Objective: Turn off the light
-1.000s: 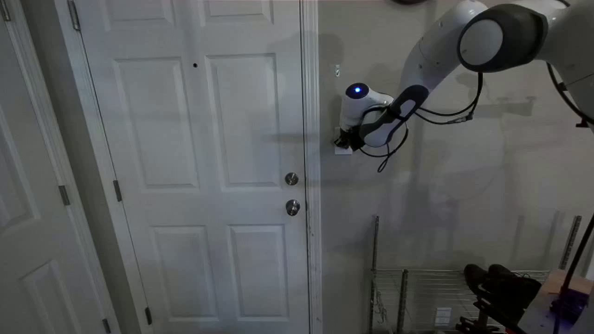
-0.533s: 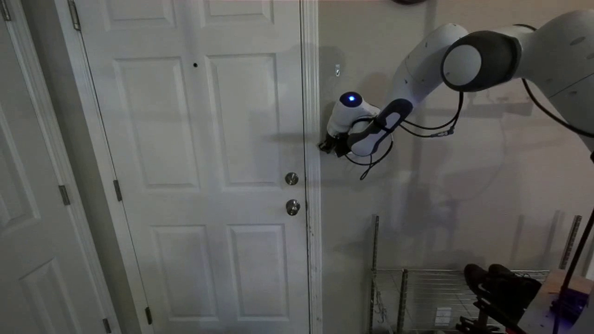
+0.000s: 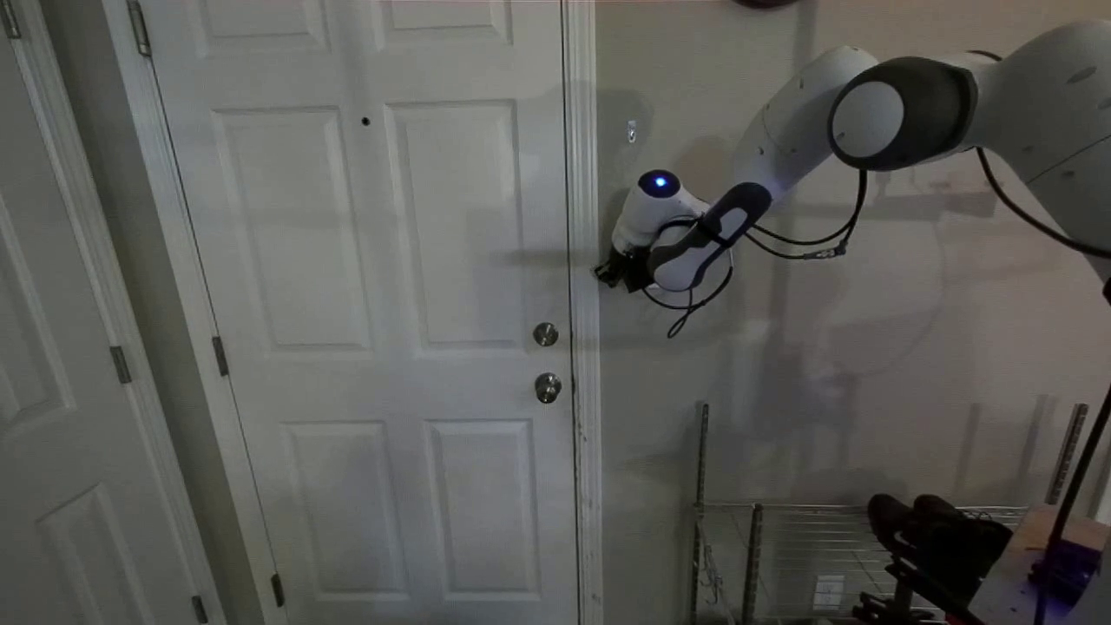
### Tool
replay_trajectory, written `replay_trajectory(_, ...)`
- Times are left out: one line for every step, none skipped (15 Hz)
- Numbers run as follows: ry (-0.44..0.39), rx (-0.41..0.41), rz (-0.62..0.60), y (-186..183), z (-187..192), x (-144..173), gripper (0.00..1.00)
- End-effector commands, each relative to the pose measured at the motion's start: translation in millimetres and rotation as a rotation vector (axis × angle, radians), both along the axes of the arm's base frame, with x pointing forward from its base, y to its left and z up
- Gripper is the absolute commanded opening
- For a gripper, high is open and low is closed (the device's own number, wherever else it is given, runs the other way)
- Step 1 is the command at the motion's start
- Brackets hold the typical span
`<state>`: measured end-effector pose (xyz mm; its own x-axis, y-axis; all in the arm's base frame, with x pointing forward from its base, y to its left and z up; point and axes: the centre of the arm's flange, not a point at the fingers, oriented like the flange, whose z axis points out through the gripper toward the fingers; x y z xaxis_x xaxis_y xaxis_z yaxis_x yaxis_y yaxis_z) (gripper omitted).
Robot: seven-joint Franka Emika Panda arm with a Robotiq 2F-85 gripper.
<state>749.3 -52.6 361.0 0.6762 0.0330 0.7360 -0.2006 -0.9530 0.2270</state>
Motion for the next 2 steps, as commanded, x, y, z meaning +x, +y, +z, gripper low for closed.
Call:
replay_trajectory(0.000,0.001,0.000,0.7,0.6,-0.2,0.03)
replay_trajectory(0.001,0.002,0.001,2.1,0.6,-0.3,0.08)
